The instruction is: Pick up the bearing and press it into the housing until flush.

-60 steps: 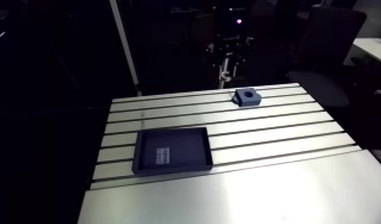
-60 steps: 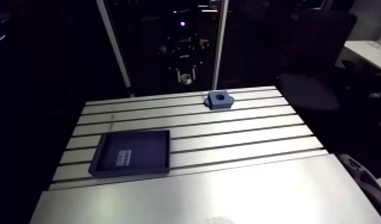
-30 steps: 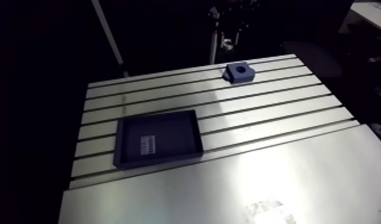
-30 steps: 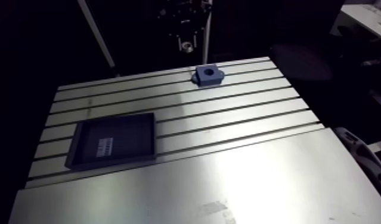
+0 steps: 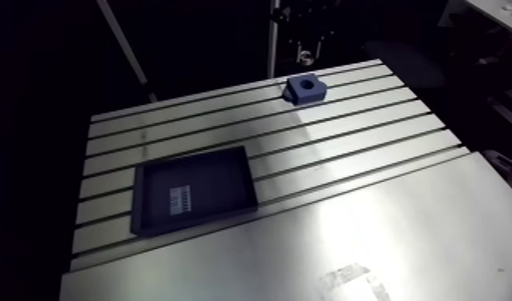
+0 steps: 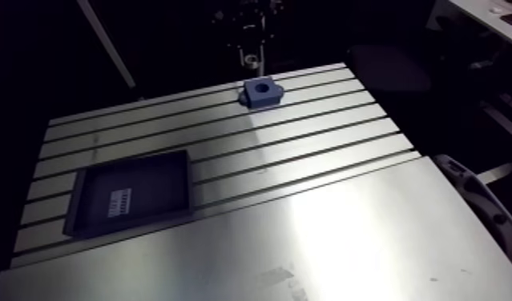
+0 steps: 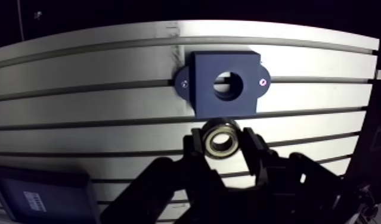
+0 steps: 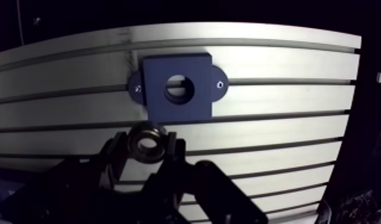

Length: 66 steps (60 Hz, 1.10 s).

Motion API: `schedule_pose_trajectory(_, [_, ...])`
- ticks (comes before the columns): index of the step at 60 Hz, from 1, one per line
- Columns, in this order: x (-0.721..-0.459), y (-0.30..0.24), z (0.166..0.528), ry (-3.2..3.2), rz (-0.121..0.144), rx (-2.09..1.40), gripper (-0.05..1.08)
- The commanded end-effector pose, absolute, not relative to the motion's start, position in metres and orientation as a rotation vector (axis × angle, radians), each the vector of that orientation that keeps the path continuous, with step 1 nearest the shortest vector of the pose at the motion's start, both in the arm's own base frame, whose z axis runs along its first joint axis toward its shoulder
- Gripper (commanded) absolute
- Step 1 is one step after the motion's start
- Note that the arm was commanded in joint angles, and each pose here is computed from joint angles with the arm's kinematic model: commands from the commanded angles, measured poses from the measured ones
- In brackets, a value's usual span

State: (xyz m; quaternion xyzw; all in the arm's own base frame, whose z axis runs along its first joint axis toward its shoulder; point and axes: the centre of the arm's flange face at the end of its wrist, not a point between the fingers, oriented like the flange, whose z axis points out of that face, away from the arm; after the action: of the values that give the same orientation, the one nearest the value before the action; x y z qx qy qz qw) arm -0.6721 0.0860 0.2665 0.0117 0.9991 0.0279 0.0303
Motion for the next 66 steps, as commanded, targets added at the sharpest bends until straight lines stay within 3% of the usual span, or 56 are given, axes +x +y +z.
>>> schedule_pose_trajectory(1, [-0.672, 0.097, 0.251, 3.058, 0.073, 0.035, 0.77])
schedule_pose_trajectory(15, [-0.680, 0.101, 0.239, 3.071, 0.083, 0.032, 0.77])
schedule_pose_trajectory(40, [-0.684, 0.113, 0.213, 3.040, 0.063, 0.050, 0.77])
schedule_pose_trajectory(66, [-0.689, 0.117, 0.204, 3.034, 0.059, 0.059, 0.77])
